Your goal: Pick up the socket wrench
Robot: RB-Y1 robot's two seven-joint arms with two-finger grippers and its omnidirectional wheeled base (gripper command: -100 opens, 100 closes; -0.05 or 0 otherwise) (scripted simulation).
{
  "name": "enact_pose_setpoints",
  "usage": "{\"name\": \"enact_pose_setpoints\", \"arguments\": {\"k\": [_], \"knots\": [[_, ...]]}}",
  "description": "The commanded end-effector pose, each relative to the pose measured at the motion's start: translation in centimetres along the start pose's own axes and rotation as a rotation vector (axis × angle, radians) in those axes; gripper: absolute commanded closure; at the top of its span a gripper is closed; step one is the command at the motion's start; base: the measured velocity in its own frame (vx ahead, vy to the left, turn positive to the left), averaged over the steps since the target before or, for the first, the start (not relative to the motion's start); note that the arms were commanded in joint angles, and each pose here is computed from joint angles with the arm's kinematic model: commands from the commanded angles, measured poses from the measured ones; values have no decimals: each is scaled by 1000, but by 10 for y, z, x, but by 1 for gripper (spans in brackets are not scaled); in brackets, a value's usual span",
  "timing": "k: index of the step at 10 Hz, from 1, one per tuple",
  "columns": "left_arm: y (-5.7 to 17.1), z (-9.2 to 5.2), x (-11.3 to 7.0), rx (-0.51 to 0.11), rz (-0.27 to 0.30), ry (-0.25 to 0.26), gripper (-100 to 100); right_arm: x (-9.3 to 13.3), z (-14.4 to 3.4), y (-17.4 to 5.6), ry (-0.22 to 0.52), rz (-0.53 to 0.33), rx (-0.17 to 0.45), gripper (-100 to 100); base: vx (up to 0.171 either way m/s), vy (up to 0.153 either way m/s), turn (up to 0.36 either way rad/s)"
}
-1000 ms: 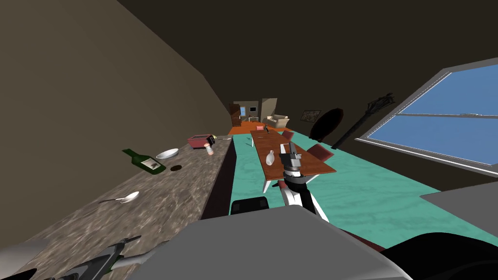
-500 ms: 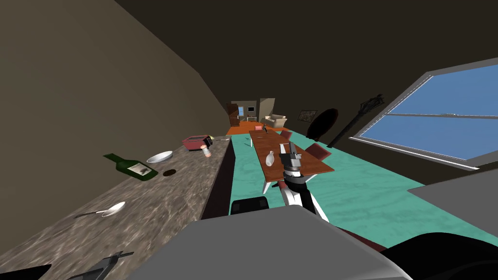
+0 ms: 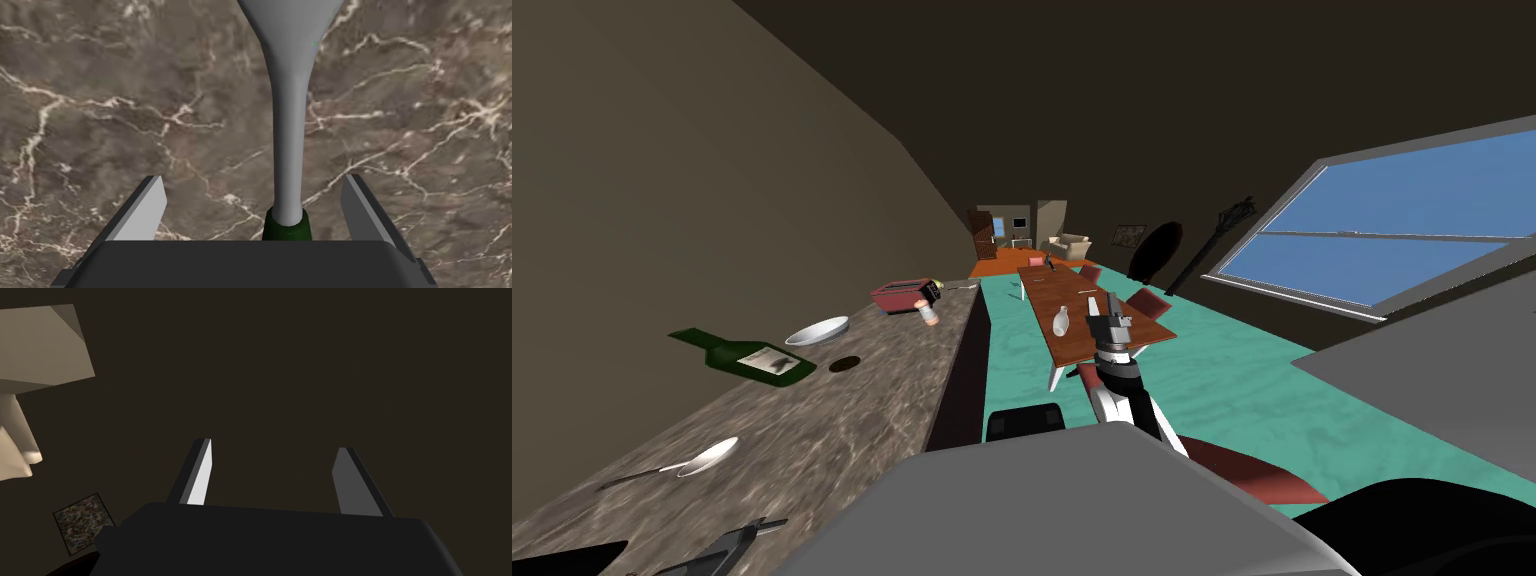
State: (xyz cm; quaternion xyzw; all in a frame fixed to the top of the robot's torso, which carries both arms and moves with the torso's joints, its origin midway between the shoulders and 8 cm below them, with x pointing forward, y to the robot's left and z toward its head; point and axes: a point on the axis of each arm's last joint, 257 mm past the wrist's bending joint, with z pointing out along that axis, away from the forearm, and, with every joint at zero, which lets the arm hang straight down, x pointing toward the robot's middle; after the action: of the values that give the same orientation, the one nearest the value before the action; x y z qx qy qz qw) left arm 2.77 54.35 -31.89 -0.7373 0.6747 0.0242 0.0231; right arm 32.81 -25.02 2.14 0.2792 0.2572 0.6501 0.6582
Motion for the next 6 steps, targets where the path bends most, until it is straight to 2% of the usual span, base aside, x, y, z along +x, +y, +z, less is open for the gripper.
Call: {"name": "enact_pose_setpoints", "arguments": {"k": [1,3,6], "knots": [[1,3,3,-5,-18,0,-100,0,0,0,0,0,0,0,-68,-59,-205],[1,3,3,-5,-76,0,-100,0,0,0,0,0,0,0,-49,-49,-162],[1,3,3,-5,-80,0,-100,0,0,0,0,0,0,0,4,4,12]]}}
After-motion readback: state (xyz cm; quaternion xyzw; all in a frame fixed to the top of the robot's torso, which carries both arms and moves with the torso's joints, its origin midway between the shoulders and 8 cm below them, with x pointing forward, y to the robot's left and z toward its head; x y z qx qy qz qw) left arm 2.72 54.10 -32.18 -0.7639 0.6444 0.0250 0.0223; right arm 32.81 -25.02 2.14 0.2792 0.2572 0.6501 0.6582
